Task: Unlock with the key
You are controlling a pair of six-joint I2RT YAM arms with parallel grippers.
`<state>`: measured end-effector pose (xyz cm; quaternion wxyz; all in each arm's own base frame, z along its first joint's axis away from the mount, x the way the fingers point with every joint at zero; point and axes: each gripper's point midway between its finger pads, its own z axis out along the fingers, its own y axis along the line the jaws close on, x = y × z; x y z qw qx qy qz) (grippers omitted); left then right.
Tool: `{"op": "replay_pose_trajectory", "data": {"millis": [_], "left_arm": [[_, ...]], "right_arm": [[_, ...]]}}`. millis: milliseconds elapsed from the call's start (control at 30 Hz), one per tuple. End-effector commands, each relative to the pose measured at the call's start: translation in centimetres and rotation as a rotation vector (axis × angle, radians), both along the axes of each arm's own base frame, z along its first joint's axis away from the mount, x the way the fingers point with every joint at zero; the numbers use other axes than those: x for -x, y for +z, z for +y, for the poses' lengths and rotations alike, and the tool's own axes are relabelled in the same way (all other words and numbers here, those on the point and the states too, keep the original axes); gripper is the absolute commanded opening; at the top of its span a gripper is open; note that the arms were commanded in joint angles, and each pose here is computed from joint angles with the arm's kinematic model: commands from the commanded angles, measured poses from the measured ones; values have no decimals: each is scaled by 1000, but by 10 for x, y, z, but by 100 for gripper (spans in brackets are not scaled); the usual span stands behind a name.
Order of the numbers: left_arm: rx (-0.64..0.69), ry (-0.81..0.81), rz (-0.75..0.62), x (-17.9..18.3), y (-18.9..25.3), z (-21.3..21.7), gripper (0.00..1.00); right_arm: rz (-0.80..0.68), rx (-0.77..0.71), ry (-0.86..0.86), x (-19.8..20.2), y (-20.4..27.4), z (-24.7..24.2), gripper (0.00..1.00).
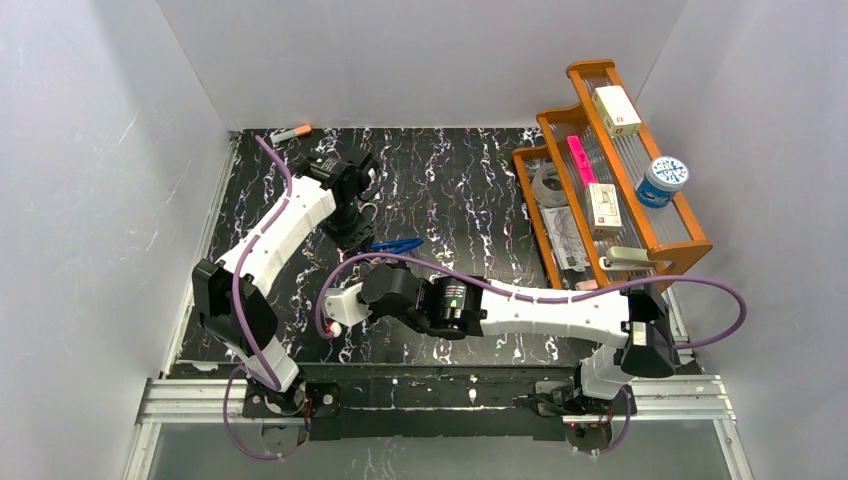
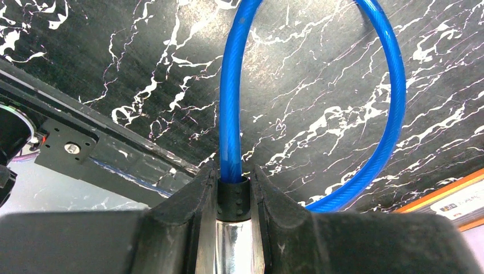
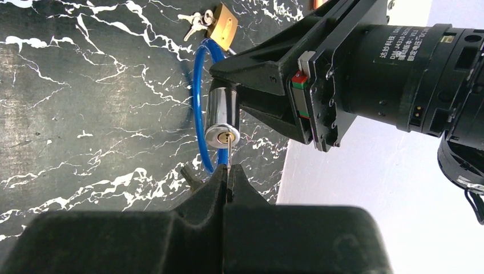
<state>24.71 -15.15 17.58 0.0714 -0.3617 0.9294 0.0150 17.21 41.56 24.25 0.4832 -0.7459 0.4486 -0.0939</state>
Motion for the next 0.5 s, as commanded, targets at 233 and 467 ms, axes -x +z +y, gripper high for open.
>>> {"op": "replay_pose_trajectory", "data": {"millis": [233, 467], "left_arm": [[29, 1, -25, 8, 14, 2, 0], [35, -4, -33, 7, 16, 1, 0]], "right_arm": [[8, -65, -8, -5, 18, 3, 1], [14, -49, -37, -10, 12, -3, 1]]}}
